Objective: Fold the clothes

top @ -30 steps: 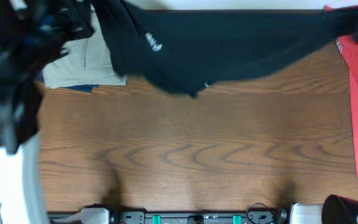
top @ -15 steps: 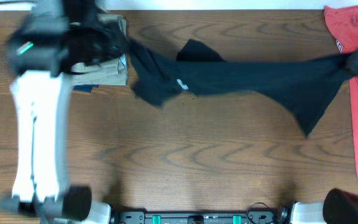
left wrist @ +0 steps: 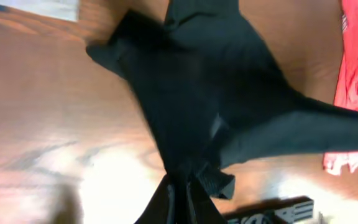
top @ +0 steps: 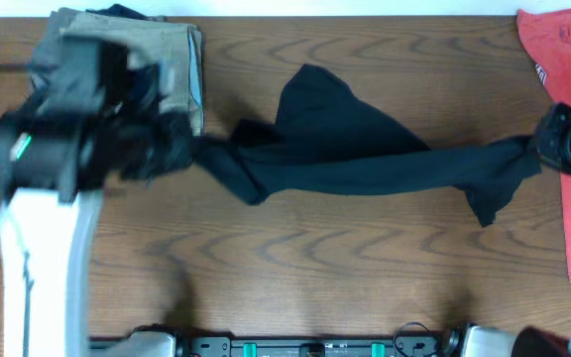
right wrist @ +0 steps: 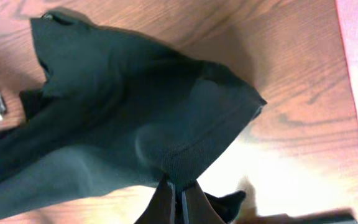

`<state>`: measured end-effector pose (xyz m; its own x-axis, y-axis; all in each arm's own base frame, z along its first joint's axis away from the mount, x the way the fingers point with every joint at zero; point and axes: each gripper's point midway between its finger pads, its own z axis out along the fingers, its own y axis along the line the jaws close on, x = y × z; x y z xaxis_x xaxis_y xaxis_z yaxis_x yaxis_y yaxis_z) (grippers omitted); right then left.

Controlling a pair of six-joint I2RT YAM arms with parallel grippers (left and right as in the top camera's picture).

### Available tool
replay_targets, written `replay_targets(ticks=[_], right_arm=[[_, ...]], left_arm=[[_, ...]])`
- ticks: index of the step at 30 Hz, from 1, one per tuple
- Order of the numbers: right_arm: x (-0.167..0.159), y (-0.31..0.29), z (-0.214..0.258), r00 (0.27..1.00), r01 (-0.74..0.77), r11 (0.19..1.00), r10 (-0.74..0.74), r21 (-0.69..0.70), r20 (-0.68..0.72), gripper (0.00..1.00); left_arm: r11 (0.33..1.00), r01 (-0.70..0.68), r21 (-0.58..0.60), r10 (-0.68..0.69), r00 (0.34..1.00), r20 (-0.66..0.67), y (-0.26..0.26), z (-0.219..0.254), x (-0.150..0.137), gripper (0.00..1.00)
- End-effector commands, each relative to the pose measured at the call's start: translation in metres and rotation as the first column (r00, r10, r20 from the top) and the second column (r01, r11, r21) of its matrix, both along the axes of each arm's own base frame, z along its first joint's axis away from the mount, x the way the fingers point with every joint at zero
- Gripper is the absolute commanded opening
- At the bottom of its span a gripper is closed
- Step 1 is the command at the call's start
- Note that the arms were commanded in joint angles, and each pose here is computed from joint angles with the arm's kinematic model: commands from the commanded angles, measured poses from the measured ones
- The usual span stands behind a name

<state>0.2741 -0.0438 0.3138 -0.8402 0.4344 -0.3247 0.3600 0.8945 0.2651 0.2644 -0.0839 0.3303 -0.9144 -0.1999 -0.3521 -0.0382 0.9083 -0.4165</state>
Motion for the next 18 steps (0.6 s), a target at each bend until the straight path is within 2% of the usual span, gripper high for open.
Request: replay_targets(ticks=[1, 6, 13, 18], right_arm=[[-0.019, 0.008, 0.012, 1.000, -0.017, 1.000, 0.017, -0.011, 0.026, 0.01], [-0.035, 0.016, 0.011, 0.999, -0.031, 0.999, 0.031, -0.011, 0.028, 0.01], [-0.070, 0.033, -0.024, 0.996, -0.066, 0.998, 0.067, 0.016, -0.059, 0.02], [-0.083, 0.034, -0.049, 0.992, -0.064, 0.998, 0.066, 0.021, -0.110, 0.01]], left_arm=[[0.999, -0.029, 0.045, 0.027, 0.999, 0.036, 0.012, 0.012, -0.023, 0.06], [0.998, -0.023, 0.062, 0.028, 0.996, -0.080, 0.017, 0.003, -0.062, 0.06], [0.997, -0.010, 0.072, 0.021, 0.987, -0.160, 0.017, -0.022, -0.080, 0.06], [0.997, -0.003, 0.083, 0.025, 0.966, -0.256, 0.020, -0.054, -0.105, 0.06]])
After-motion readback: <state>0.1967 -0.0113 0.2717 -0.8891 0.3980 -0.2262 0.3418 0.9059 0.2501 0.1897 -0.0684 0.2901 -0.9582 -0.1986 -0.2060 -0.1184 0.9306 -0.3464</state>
